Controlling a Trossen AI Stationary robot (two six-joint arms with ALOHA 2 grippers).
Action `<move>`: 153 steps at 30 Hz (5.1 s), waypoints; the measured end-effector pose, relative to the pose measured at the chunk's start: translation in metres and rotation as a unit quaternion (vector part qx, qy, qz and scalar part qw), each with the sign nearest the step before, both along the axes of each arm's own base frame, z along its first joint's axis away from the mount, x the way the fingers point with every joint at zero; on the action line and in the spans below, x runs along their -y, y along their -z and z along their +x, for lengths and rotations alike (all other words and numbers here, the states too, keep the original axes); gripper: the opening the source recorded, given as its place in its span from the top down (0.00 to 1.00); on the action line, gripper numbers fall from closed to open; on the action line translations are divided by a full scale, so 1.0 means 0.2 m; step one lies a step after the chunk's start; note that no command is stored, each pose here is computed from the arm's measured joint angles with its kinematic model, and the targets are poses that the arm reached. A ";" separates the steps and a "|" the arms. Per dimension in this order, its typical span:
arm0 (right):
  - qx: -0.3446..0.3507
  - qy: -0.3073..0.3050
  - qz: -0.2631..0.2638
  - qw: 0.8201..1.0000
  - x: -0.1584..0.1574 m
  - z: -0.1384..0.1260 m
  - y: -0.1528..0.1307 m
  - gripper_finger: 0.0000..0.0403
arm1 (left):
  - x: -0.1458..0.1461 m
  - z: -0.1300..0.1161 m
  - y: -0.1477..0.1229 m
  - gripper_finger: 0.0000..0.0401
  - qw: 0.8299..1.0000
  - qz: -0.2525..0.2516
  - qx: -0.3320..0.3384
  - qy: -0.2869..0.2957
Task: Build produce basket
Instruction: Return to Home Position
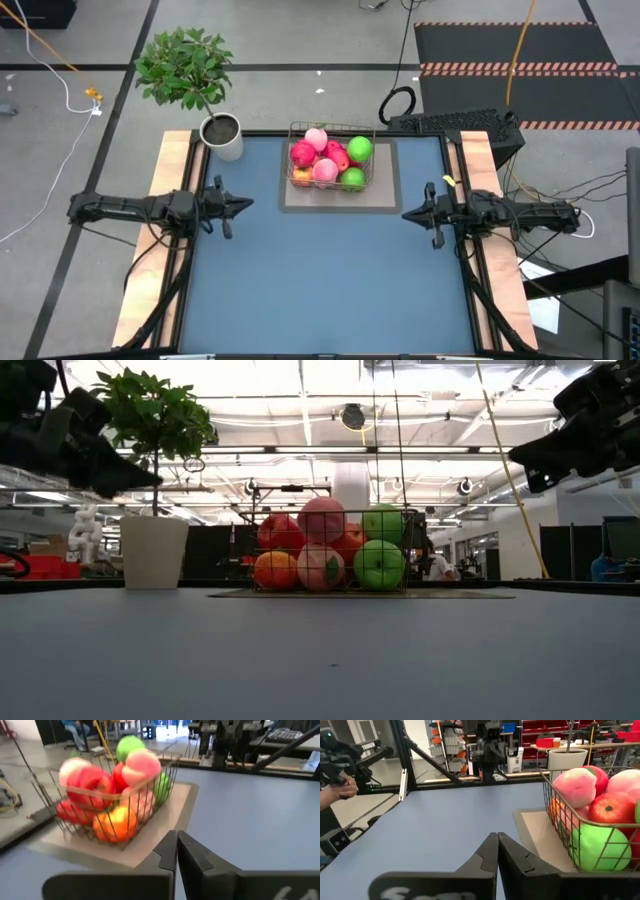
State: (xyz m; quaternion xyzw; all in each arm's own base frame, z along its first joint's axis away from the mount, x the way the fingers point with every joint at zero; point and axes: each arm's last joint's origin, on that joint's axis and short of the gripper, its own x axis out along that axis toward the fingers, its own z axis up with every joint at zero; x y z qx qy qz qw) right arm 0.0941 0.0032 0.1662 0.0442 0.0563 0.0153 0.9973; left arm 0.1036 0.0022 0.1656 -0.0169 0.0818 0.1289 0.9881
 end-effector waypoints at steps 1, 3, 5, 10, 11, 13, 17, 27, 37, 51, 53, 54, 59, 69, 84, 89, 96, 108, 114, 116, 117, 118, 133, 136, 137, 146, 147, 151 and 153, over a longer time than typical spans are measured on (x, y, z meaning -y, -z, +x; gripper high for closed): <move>-0.002 0.000 0.000 1.000 0.00 0.00 0.00 1.00 | 0.00 0.00 0.02 0.96 1.000 -0.003 0.001 0.001; -0.008 0.000 0.000 1.000 0.00 -0.01 0.00 1.00 | 0.00 0.00 0.02 0.95 1.000 -0.007 0.002 0.005; -0.022 0.001 -0.001 1.000 0.00 -0.01 -0.01 1.00 | 0.00 0.00 0.02 0.95 1.000 -0.007 0.001 0.010; 0.023 -0.001 -0.006 1.000 0.00 -0.01 -0.06 1.00 | 0.00 0.00 0.02 0.99 1.000 -0.010 0.002 0.008; 0.023 -0.002 -0.011 1.000 0.00 -0.01 -0.04 1.00 | 0.00 0.00 0.02 0.99 1.000 -0.012 0.003 0.006; 0.016 -0.003 -0.019 1.000 0.00 0.00 -0.01 1.00 | 0.00 0.00 0.02 0.98 1.000 -0.018 0.006 0.003; 0.064 -0.003 -0.022 0.998 0.00 0.01 -0.02 1.00 | 0.00 0.00 0.01 0.94 1.000 -0.019 0.007 0.004; 0.027 0.000 0.003 1.000 0.00 0.04 0.02 1.00 | 0.00 0.01 0.01 0.89 0.999 0.045 -0.002 0.014; 0.010 0.001 0.001 1.000 0.00 0.05 0.03 1.00 | 0.00 0.01 0.00 0.89 0.999 0.052 0.006 0.015; 0.010 0.001 0.001 1.000 0.00 0.05 0.03 1.00 | 0.00 0.01 0.00 0.89 0.999 0.052 0.005 0.015; 0.010 0.001 0.001 1.000 0.00 0.05 0.03 1.00 | 0.00 0.01 0.00 0.89 0.999 0.052 0.005 0.015; 0.010 0.001 0.001 1.000 0.00 0.05 0.03 1.00 | 0.00 0.01 0.00 0.89 0.999 0.052 0.005 0.015; 0.010 0.001 0.001 1.000 0.00 0.05 0.03 1.00 | 0.00 0.01 0.00 0.89 0.999 0.052 0.005 0.015; 0.024 -0.003 -0.045 0.999 0.00 0.05 0.02 1.00 | 0.00 0.01 0.00 0.89 0.999 0.052 0.005 0.015; 0.111 -0.004 -0.138 0.984 0.00 0.02 -0.06 1.00 | 0.00 0.01 -0.09 0.89 0.995 0.031 0.098 0.010; 0.074 -0.010 -0.115 0.991 0.00 0.01 -0.02 1.00 | 0.00 0.01 -0.09 0.89 0.994 -0.001 0.112 0.007; 0.075 -0.018 -0.130 0.988 0.00 0.01 -0.02 1.00 | -0.03 0.00 -0.01 0.88 0.992 0.006 0.086 -0.096; 0.053 -0.025 -0.176 0.983 0.00 0.03 0.00 1.00 | -0.03 0.00 0.01 0.85 0.994 0.025 0.052 -0.095; 0.053 -0.026 -0.191 0.980 0.00 0.03 0.00 1.00 | -0.03 0.00 0.02 0.85 0.994 0.029 0.047 -0.093; 0.055 -0.025 -0.191 0.980 0.00 0.03 0.00 1.00 | -0.03 0.00 0.01 0.85 0.994 0.029 0.049 -0.093; 0.058 -0.025 -0.191 0.980 0.00 0.03 0.00 1.00 | -0.03 0.00 0.02 0.85 0.994 0.028 0.048 -0.093; 0.055 -0.025 -0.191 0.980 0.00 0.03 0.00 1.00 | -0.03 0.00 0.02 0.85 0.994 0.028 0.046 -0.093; 0.055 -0.025 -0.191 0.980 -0.01 0.03 0.00 1.00 | -0.03 0.00 0.02 0.85 0.994 0.049 0.039 -0.091; 0.055 -0.025 -0.191 0.980 -0.01 0.03 0.00 1.00 | -0.03 0.00 0.02 0.85 0.994 0.049 0.039 -0.091; 0.056 -0.025 -0.191 0.980 -0.01 0.03 0.00 1.00 | -0.03 0.00 0.02 0.85 0.994 0.050 0.038 -0.091; 0.056 -0.025 -0.191 0.980 0.00 0.03 0.00 1.00 | -0.03 0.00 0.02 0.85 0.994 0.050 0.039 -0.091; 0.056 -0.025 -0.191 0.980 -0.01 0.03 0.00 1.00 | -0.03 0.00 0.02 0.85 0.994 0.050 0.039 -0.091; 0.056 -0.025 -0.191 0.980 -0.01 0.03 0.00 1.00 | -0.03 0.00 0.02 0.85 0.994 0.050 0.039 -0.091; 0.056 -0.025 -0.191 0.980 -0.01 0.03 0.00 1.00 | -0.03 0.00 0.02 0.85 0.994 0.050 0.039 -0.091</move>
